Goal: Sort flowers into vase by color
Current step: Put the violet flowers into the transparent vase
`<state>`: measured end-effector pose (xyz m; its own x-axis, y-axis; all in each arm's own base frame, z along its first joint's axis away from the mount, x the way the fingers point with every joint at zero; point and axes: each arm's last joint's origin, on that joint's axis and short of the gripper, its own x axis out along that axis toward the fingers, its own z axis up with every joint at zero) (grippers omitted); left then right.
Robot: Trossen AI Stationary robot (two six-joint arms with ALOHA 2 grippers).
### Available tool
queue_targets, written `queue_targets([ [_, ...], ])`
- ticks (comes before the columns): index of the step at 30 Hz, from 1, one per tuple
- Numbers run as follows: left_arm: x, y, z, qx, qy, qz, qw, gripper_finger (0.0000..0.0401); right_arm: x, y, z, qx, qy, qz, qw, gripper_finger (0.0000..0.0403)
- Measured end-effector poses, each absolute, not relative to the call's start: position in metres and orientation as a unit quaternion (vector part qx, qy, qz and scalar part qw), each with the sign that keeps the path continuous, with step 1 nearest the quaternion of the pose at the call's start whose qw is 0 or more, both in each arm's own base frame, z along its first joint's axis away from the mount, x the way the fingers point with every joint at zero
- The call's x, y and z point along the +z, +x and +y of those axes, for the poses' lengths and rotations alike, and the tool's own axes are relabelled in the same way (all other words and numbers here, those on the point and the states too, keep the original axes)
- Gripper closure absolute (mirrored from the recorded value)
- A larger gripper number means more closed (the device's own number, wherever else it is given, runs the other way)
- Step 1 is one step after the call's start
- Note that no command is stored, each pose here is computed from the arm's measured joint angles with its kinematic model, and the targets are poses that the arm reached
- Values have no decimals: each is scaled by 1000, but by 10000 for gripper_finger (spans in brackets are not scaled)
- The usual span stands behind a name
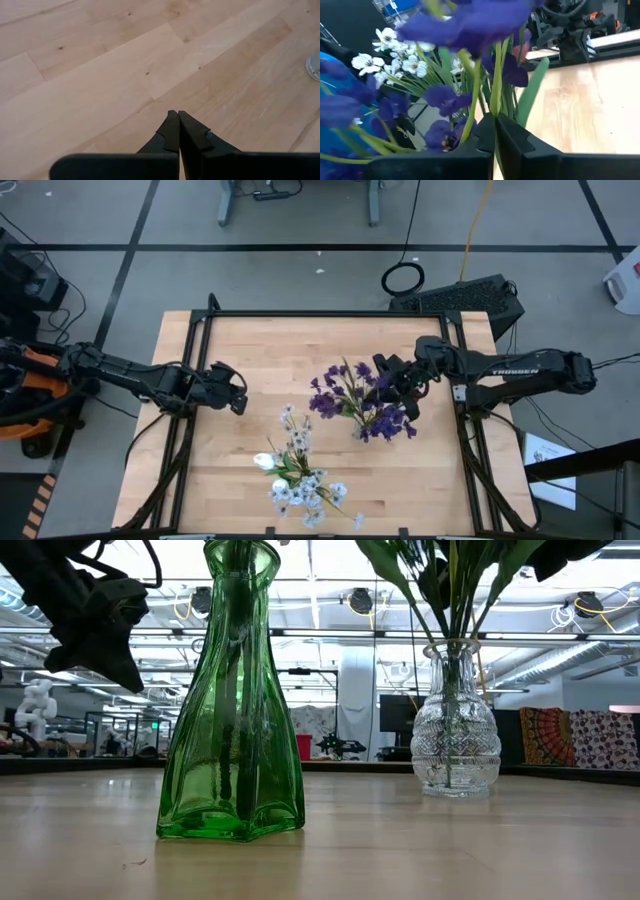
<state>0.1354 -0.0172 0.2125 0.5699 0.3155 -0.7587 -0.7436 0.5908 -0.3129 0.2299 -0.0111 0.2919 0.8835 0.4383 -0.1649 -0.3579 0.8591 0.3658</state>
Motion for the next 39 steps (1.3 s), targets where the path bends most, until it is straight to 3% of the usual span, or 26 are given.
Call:
queue_targets([
  [9,212,135,-17,320,-319,335,826,401,305,215,-10,209,162,100,959,399],
  [18,212,135,-17,320,-319,335,827,401,299,206,-11,141,195,143,960,392],
  [31,212,135,-17,320,-319,335,827,401,302,201,-11,138,231,147,952,306],
  [39,212,135,-17,320,-318,336,827,401,310,179,-11,129,228,140,955,289],
])
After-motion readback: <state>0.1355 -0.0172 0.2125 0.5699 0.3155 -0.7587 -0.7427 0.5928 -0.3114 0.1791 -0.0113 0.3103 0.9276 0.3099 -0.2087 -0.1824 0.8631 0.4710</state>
